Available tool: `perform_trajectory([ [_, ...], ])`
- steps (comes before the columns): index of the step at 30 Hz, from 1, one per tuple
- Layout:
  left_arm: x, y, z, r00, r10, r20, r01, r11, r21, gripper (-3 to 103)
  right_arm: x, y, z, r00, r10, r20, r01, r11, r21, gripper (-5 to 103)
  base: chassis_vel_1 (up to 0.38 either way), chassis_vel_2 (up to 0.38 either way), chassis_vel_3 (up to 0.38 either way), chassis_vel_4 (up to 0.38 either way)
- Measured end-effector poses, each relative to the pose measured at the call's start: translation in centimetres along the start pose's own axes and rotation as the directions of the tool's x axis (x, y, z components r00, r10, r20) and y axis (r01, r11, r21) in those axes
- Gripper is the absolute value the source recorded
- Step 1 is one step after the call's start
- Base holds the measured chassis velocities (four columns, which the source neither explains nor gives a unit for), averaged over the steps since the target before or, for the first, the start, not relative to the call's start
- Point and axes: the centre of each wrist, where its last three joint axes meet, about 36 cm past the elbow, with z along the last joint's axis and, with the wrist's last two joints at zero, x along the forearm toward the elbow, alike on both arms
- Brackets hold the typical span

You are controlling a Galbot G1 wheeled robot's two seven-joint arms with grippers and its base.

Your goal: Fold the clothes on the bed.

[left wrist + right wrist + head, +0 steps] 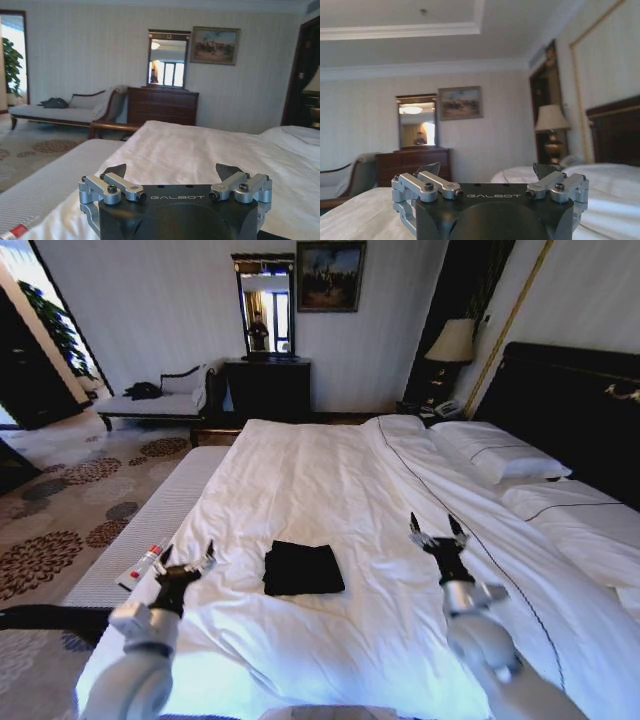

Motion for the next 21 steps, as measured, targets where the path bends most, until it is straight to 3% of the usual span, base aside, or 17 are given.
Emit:
perform_trajectory([
  [6, 1.2, -1.0, 0.5, 0.999, 0.025, -0.028, -0.025, 1.000, -0.008, 100, 2.1, 1.0, -3.8, 0.996, 0.036, -0.077, -0.035, 0.999, 0.011, 100, 0.000, 0.000, 0.000, 0.000],
  [10, 1.4, -1.2, 0.6, 0.999, 0.032, -0.033, -0.033, 0.999, -0.009, 100, 2.3, 1.3, -5.5, 0.993, 0.009, -0.122, -0.013, 0.999, -0.033, 100, 0.000, 0.000, 0.000, 0.000],
  [21, 1.4, -1.2, 0.7, 0.999, 0.032, -0.033, -0.032, 0.999, -0.009, 100, 2.2, 1.4, -5.8, 0.990, -0.012, -0.140, 0.004, 0.998, -0.056, 100, 0.000, 0.000, 0.000, 0.000],
])
